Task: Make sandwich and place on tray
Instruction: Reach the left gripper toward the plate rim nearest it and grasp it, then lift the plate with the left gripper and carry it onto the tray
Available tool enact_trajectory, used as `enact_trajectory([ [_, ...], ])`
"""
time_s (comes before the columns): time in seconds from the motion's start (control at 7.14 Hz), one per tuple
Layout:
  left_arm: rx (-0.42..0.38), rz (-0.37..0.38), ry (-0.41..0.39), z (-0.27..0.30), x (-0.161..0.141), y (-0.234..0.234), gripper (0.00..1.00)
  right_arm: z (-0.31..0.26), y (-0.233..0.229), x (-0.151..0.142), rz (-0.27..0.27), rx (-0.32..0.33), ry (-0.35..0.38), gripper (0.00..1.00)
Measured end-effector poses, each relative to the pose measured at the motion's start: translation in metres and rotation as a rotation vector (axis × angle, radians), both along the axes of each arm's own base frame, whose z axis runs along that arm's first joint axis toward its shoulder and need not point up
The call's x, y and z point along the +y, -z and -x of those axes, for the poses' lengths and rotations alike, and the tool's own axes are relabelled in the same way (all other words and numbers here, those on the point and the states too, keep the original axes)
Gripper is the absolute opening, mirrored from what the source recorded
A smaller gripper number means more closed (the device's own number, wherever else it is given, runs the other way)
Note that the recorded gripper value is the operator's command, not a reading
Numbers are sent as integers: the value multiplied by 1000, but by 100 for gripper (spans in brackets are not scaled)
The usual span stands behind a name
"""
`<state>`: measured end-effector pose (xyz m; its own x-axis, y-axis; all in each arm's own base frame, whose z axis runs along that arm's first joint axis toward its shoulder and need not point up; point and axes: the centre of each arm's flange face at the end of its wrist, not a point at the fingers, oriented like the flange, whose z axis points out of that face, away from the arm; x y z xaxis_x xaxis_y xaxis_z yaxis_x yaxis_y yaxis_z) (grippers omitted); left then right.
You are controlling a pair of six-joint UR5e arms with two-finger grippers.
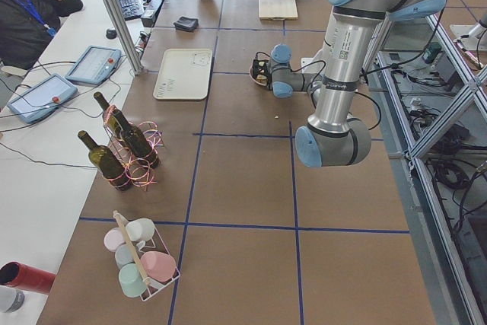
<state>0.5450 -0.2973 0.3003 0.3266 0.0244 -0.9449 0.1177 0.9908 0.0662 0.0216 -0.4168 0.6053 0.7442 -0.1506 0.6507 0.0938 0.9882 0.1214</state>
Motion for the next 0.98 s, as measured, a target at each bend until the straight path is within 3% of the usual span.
enact_trajectory([
  [0.56,-11,2,-5,-4,0,-5,24,0,-1,0,2,0,0,100],
  [0.7,-12,2,-6,-4,0,-6,16,0,-2,0,2,0,1,100],
  [0.84,-12,1,-7,-4,0,-5,0,0,-2,0,2,0,1,100],
  [0.98,-10,0,-8,-4,1,-5,0,0,-2,0,4,1,1,100],
])
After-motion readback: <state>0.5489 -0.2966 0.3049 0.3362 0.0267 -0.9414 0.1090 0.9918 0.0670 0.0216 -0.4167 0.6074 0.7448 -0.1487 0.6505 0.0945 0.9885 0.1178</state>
